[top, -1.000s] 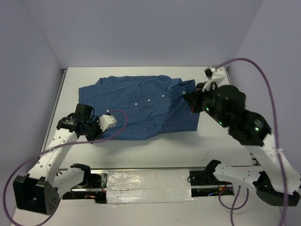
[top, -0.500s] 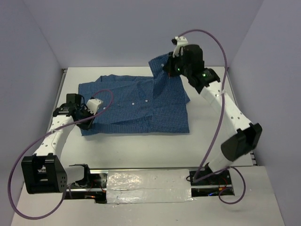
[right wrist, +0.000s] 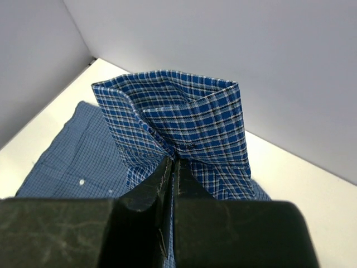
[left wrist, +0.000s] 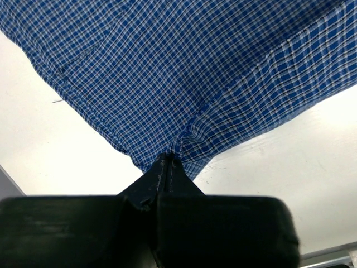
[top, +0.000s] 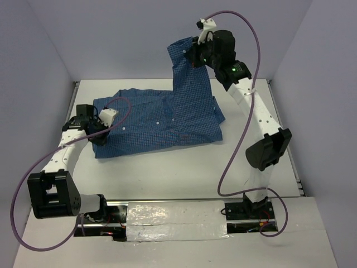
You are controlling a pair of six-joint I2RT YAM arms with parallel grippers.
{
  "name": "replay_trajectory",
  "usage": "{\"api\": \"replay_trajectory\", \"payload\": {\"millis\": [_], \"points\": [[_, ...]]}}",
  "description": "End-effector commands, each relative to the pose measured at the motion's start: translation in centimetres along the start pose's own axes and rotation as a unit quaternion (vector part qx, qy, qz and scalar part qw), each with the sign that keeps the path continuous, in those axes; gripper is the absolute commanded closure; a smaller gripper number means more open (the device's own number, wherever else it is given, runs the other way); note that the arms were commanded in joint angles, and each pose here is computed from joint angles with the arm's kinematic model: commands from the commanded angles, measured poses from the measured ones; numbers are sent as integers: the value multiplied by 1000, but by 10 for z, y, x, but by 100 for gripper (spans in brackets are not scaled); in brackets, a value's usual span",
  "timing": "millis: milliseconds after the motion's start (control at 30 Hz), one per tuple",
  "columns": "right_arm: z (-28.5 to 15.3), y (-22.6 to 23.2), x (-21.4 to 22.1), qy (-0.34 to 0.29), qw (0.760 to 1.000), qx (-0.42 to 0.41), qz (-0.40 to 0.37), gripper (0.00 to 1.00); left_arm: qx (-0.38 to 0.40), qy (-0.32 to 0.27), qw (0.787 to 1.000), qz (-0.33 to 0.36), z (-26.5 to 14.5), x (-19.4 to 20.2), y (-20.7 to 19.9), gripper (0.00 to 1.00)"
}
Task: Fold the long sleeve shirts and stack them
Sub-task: Fold the shirt
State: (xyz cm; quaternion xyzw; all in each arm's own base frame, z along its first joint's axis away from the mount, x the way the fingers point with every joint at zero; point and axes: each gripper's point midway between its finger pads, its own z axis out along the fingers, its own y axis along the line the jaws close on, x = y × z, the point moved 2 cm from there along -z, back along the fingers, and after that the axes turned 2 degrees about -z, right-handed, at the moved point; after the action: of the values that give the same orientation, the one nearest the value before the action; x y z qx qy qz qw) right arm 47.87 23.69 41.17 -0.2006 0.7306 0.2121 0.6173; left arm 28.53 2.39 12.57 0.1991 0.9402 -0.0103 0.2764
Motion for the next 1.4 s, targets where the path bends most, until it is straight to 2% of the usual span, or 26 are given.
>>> {"api": "replay_trajectory", "payload": {"millis": [0,133,433,600,733,833,867,933,1067,1200,1267,1300,1367], "points": [[5,-2,-39,-55,998,-4,-15,100,-29,-4,1000,0,0,-6,17,100],[18,1,-43,-71,997,-20,-1,100,-37,6,999,-12,8,0,23,100],[50,-6,2,-34,999,-23,10,100,-49,10,998,-30,23,3,30,100],[50,-22,-17,-59,998,14,12,100,-64,10,997,-35,31,-5,40,100],[49,-19,-17,-66,998,0,20,100,-66,17,997,-40,42,-5,45,100],[48,-13,5,-48,998,-14,32,100,-71,23,996,-43,49,-4,48,98],[51,-13,25,-28,999,-14,39,100,-76,26,996,-44,51,-3,51,97],[49,-11,29,-29,999,-15,43,100,-81,27,995,-45,55,-3,54,96],[51,-11,51,-11,998,-16,53,100,-85,24,995,-52,60,-6,57,85],[64,-15,74,18,997,-8,70,100,-115,40,990,-77,65,-4,67,66],[72,-20,78,26,996,6,85,84,-112,49,989,-85,66,-6,69,57],[82,-23,89,44,994,13,97,68,-111,44,989,-91,64,-12,73,37],[93,-28,98,67,991,28,110,43,-105,55,988,-101,62,-9,74,35]]}}
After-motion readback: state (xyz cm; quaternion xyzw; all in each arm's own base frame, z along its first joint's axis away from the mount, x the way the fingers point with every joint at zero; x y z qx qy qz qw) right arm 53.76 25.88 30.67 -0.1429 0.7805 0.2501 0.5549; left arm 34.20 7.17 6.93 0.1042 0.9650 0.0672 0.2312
